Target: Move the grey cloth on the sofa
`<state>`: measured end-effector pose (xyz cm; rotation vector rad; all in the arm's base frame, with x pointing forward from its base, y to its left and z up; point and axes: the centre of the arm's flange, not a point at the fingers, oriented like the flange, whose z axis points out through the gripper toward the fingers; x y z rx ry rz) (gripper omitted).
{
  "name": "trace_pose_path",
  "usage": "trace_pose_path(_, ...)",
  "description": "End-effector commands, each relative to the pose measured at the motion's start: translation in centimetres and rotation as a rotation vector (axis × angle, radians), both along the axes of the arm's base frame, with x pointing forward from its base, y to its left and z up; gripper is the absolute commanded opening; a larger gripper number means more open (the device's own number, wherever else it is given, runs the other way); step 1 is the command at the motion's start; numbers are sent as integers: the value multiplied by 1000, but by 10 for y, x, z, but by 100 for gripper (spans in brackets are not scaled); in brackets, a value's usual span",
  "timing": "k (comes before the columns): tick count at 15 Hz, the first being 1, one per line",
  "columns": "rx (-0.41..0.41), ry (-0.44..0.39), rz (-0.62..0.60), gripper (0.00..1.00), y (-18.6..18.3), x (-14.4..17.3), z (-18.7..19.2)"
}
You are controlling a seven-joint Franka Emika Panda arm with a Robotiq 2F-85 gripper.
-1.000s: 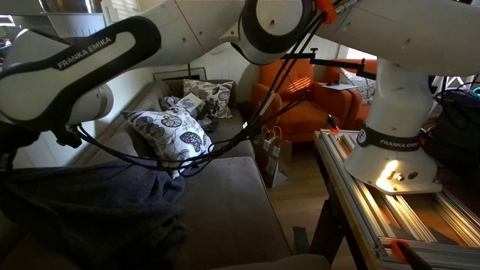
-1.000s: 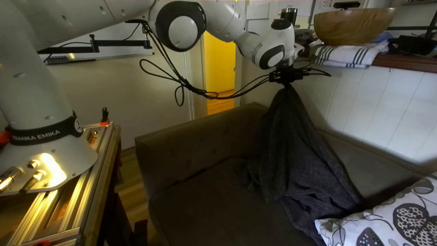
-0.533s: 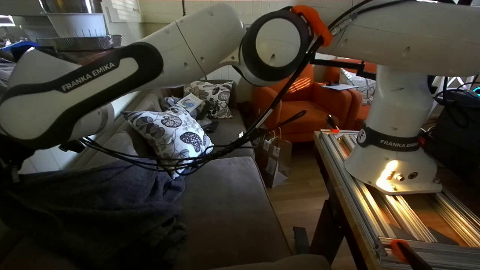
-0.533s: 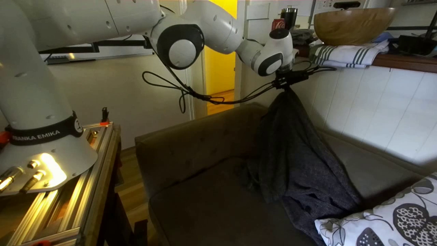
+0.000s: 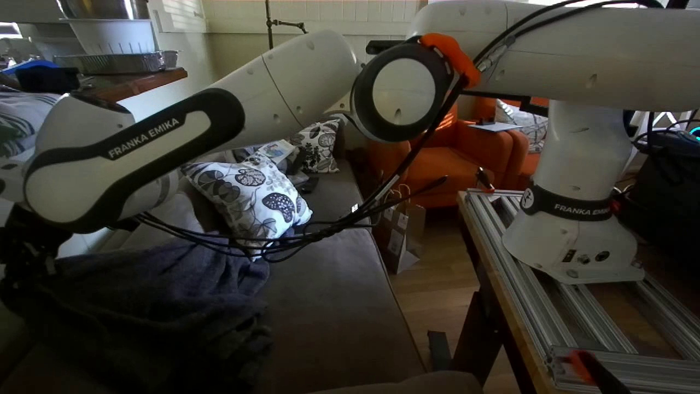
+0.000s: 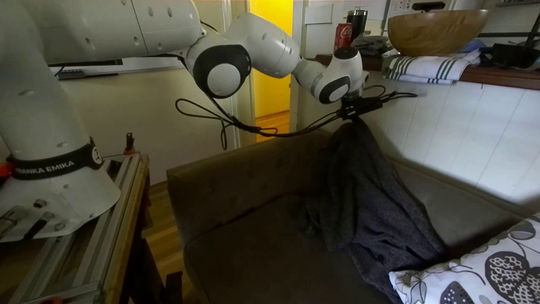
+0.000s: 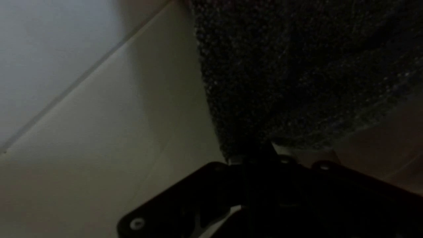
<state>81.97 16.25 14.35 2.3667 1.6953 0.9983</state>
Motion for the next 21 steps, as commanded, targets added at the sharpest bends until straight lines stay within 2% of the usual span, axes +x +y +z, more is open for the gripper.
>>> trace_pose_path(1,-24,41,-5,1,8,71,-24)
trace_pose_path(3,-34,71,-2,1,6,70,-29)
trace_pose_path(5,-54,53,15,1,5,70,-28)
trace_pose_path(9,-125,-73,47,1,4,74,-13)
trace_pose_path(12,-169,-204,62,1,6,77,3)
trace_pose_path(15,-146,-338,61,1,14,77,21)
trace_pose_path(17,-111,-364,62,1,19,77,29)
trace_pose_path(18,-92,-350,71,29,22,76,30)
trace_pose_path(19,-78,-346,71,30,25,76,30)
trace_pose_path(21,-40,-308,46,42,29,75,32)
